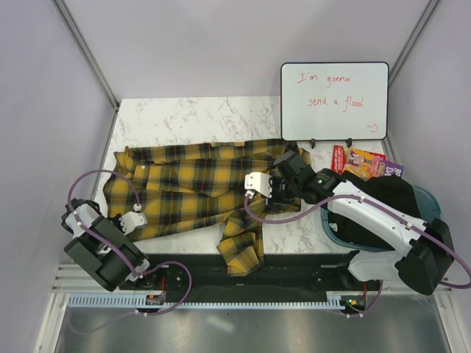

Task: Fold and stack the long sleeve shirts
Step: Fold the shirt

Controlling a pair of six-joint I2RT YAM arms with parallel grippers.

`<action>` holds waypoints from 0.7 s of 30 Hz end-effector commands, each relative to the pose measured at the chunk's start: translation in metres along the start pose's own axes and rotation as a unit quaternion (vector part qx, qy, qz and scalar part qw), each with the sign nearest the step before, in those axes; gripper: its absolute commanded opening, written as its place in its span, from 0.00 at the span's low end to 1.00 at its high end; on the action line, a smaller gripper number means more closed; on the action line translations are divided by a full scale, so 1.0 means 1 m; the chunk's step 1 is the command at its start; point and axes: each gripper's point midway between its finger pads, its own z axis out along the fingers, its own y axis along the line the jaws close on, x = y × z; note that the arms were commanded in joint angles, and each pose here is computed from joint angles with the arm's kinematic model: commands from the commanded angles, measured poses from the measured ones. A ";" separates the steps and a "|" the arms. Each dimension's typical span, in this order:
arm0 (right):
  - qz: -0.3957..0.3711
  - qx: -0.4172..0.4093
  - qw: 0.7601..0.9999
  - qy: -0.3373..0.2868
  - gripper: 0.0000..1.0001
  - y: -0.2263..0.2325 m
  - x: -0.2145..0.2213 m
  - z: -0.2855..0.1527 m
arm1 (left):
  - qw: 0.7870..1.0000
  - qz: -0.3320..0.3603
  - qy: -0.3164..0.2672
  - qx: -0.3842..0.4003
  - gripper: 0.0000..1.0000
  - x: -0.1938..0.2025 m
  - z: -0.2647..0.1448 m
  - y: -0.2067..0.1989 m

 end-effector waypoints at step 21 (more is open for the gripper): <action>0.041 0.005 0.999 -0.009 0.00 -0.030 0.004 -0.030 | 0.987 -0.024 -0.128 -0.094 0.02 -0.059 -0.106 0.094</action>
